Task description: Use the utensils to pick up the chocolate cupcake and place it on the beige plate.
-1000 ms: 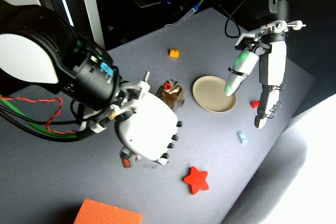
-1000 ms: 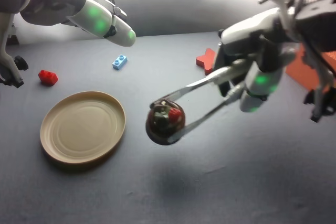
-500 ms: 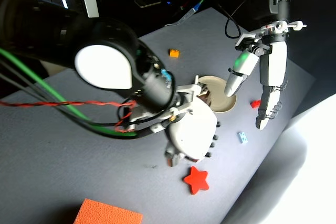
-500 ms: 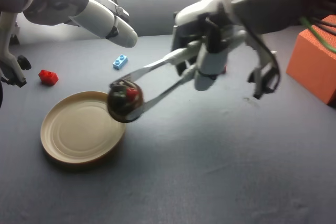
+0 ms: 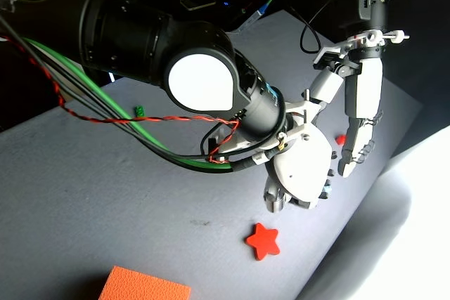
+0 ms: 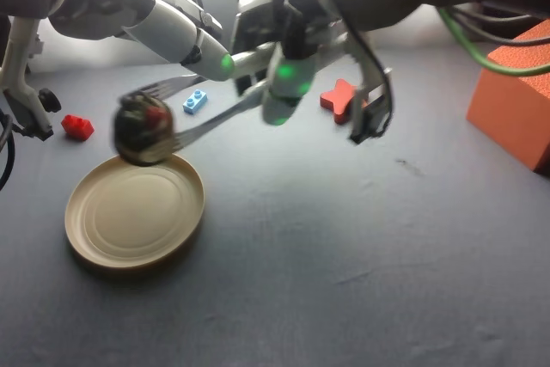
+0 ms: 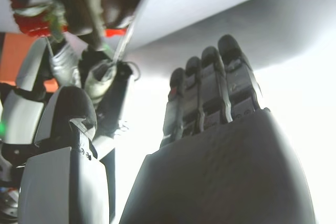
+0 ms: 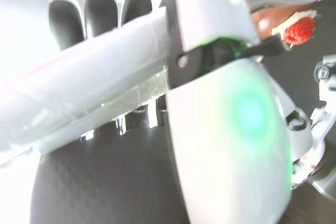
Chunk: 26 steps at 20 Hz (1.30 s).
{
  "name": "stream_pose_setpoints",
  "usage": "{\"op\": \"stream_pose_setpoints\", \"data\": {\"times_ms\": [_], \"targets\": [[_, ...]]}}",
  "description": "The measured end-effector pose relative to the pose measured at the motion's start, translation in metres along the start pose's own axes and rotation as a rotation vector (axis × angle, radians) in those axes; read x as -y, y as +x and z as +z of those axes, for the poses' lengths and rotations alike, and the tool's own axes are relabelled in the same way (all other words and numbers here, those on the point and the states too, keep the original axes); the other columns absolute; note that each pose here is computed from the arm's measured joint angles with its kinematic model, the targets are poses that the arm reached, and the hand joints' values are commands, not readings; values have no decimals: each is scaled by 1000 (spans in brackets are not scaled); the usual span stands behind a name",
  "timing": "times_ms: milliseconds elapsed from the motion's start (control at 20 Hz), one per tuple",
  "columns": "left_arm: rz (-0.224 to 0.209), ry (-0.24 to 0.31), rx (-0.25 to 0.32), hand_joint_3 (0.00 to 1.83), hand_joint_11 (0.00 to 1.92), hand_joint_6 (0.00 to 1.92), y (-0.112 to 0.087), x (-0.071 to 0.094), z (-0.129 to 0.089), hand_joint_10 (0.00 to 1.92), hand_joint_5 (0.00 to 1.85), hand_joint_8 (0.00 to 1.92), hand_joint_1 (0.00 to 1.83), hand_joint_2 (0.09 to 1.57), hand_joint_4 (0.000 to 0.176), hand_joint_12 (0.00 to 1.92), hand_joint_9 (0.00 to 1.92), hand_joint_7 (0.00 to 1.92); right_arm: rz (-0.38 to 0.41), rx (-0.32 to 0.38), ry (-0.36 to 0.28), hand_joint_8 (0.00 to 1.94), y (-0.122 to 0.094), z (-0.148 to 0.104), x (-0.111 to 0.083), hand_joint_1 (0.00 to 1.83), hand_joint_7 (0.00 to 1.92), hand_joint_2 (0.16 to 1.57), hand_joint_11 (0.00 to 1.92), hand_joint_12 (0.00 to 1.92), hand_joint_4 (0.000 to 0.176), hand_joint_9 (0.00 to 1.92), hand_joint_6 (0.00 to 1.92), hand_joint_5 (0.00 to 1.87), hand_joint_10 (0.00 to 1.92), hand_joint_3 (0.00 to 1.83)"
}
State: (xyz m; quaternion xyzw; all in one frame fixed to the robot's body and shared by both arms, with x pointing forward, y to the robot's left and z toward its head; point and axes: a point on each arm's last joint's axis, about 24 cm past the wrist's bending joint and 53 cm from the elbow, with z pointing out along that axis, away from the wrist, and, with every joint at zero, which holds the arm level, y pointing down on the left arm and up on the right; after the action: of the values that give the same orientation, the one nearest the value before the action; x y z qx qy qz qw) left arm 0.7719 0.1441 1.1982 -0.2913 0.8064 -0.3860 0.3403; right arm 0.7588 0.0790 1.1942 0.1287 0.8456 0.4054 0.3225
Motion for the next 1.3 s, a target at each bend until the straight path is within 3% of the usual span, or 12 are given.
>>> {"op": "stream_pose_setpoints", "data": {"times_ms": [100,200,400,500,550,650,1300], "targets": [[2,-2,1,1,0,0,0,-1,0,2,164,2,589,1163,0,298,121,139,51,-32,-4,1300,13,5,-1,1349,776,1208,485,1504,0,764,1223,732,1474,1],[16,-7,2,1,0,2,-1,-2,0,4,167,4,583,1165,0,261,125,143,53,-54,7,1282,27,12,4,1352,797,1200,492,1501,0,773,1191,750,1455,0],[9,-7,0,0,0,1,0,-2,0,1,166,1,582,1164,0,228,118,145,47,-63,37,1272,36,20,20,1353,789,1198,523,1475,0,796,1201,746,1438,0],[6,-1,1,0,0,1,0,0,0,2,168,3,623,1157,0,219,122,154,48,-65,52,1256,38,23,27,1356,794,1189,546,1443,0,826,1195,758,1391,0],[6,-2,1,0,0,0,0,-1,0,2,164,3,588,1163,0,227,124,154,51,-64,56,1210,38,25,29,1458,799,1172,620,1671,0,853,1116,792,1273,1],[6,-2,1,0,0,1,0,-1,0,0,169,0,604,1163,0,254,123,155,40,-54,49,1246,35,27,29,1480,768,1177,641,1737,0,837,1123,786,1260,1],[6,-1,1,0,0,2,-1,0,0,2,174,2,580,1163,0,341,134,157,-14,-39,33,1262,32,31,25,1481,761,1185,661,1737,0,815,1174,746,1276,0]]}}
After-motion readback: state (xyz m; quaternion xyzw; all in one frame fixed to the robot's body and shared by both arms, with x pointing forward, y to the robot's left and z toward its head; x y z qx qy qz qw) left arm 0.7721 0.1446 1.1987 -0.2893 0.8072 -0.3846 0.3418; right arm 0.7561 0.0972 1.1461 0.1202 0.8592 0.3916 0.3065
